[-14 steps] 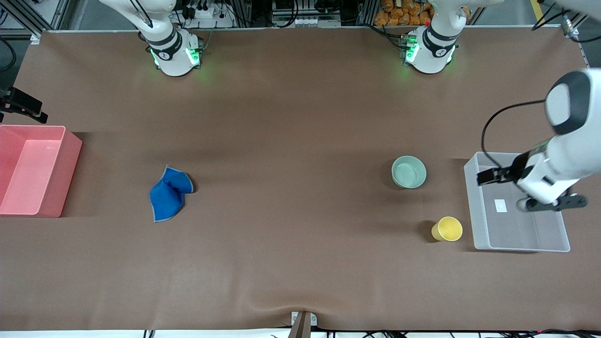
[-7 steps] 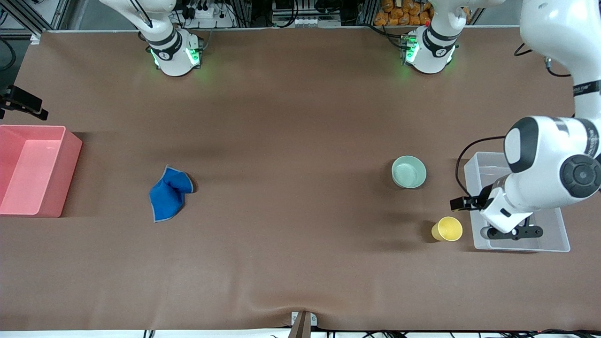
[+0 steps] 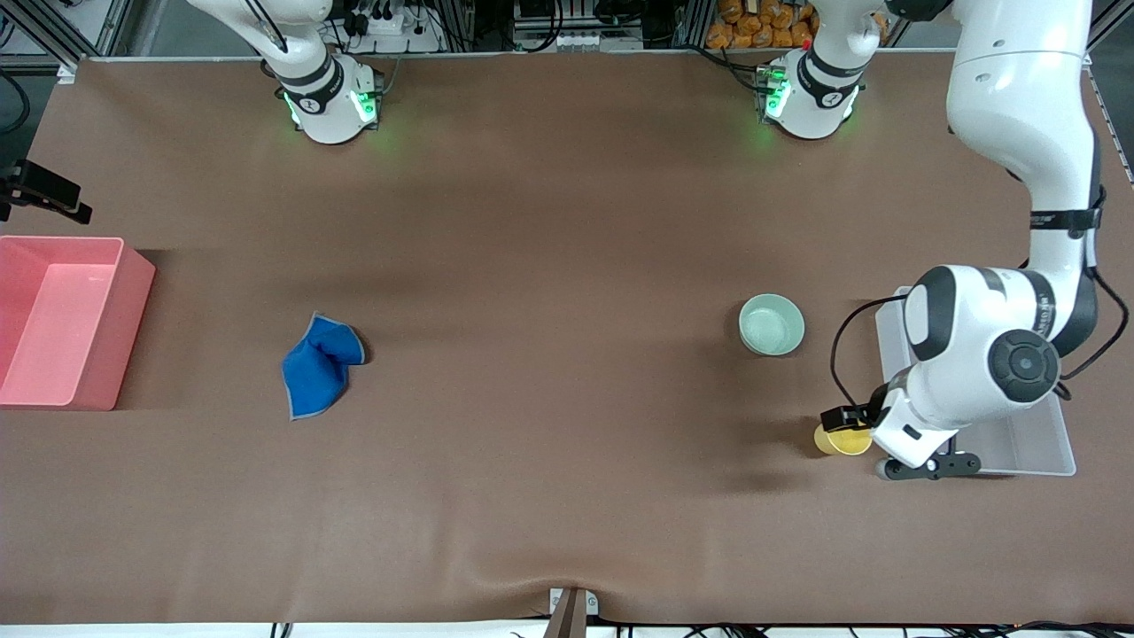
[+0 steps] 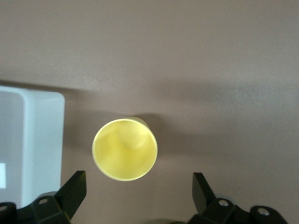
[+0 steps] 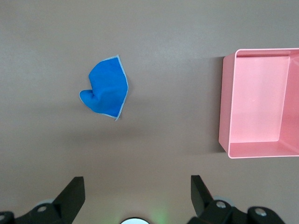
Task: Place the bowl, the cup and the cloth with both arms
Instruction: 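Reach the left gripper down over the yellow cup, then grasp the yellow cup rim with the left gripper while the right gripper reaches out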
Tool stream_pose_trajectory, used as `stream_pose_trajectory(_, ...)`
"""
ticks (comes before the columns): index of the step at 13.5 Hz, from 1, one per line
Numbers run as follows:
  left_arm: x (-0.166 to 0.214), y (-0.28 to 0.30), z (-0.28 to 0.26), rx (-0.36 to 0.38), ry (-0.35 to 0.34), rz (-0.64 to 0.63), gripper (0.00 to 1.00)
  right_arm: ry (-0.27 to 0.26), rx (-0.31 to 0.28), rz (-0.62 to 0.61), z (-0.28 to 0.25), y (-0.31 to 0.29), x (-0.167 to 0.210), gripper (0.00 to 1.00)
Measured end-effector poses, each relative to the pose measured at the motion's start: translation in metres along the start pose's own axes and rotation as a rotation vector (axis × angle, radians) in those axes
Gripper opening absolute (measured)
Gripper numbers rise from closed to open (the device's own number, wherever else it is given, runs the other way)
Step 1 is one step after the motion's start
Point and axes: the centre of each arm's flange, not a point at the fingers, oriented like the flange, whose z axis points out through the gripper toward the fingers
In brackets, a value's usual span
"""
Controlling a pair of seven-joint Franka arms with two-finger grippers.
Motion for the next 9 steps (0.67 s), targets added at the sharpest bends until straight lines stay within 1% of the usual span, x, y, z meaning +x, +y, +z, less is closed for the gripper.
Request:
stream_pose_trajectory(3,0.001,0.007,0.012,-0.001,0.007,0.007,1.00,0.000,0.000,0.000,0.000,0.000,0.000,1.00)
stream_pose_trajectory(7,0.001,0.009,0.039,0.002,-0.010,0.009,0.99,0.001,0.001,0.005,0.000,0.003,0.000,1.00)
stream_pose_trajectory(8,0.001,0.008,0.044,0.004,-0.017,0.009,0.96,0.001,0.001,0.004,0.000,0.002,0.000,1.00)
stream_pose_trajectory(9,0.000,0.008,0.049,0.005,-0.023,0.009,0.89,-0.001,0.001,0.003,0.000,0.001,0.000,1.00)
